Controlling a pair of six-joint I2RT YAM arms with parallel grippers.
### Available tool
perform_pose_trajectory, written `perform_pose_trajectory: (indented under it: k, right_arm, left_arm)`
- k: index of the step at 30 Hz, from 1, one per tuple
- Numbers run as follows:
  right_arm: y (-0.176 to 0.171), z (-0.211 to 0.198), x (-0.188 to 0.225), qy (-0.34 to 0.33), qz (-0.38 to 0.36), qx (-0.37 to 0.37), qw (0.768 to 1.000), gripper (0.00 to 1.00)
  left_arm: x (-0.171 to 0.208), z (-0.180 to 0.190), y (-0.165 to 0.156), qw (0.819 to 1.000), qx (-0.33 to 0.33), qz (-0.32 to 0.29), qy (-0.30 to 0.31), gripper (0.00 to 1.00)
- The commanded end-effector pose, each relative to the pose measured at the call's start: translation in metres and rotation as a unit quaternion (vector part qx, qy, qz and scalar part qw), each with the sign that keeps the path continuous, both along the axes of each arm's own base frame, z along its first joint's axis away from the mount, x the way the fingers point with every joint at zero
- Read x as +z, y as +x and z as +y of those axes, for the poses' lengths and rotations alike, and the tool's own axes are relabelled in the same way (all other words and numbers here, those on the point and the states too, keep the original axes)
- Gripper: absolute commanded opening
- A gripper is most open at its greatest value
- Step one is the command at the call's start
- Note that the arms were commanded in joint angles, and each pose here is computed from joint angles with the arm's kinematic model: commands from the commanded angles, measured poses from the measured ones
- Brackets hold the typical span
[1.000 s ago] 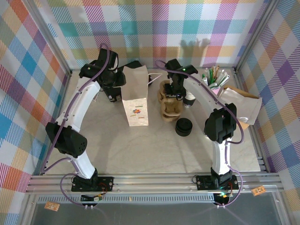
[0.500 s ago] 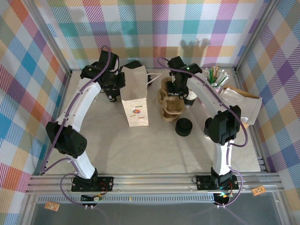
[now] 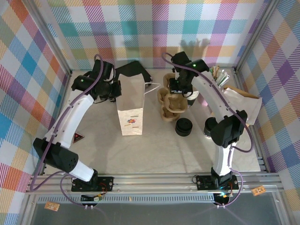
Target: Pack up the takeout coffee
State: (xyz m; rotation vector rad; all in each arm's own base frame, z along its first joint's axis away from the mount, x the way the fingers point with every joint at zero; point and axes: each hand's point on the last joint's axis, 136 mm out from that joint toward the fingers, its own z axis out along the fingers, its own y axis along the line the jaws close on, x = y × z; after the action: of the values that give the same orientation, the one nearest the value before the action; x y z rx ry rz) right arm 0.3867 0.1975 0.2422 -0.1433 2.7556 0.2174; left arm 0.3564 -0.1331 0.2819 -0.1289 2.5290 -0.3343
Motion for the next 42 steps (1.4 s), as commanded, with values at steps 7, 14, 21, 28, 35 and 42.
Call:
perform_pose_trajectory:
  k: [7, 14, 21, 28, 35, 42]
  right_arm:
    - [-0.039, -0.021, 0.052, 0.018, -0.013, -0.02, 1.0, 0.27]
    - [-0.056, -0.026, 0.071, 0.035, -0.016, -0.021, 0.999, 0.27]
    - [-0.068, -0.023, 0.091, 0.058, -0.018, -0.022, 0.998, 0.27]
    - [-0.075, -0.02, 0.111, 0.074, -0.027, -0.018, 0.997, 0.27]
    - [-0.08, -0.006, 0.131, 0.12, -0.032, -0.011, 0.992, 0.26]
    - [-0.089, 0.014, 0.151, 0.178, -0.037, 0.002, 0.983, 0.26]
  left_arm:
    - [0.007, -0.001, -0.044, 0.999, 0.006, -0.014, -0.033, 0.0]
    - [-0.001, -0.008, -0.064, 0.998, 0.003, -0.01, -0.065, 0.0]
    - [0.001, -0.02, -0.068, 0.996, -0.002, -0.019, -0.084, 0.0]
    - [0.0, -0.036, -0.064, 0.996, -0.011, -0.023, -0.09, 0.0]
    - [0.001, -0.045, -0.062, 0.995, -0.011, -0.029, -0.095, 0.0]
    - [0.004, -0.056, -0.06, 0.994, -0.012, -0.033, -0.106, 0.0]
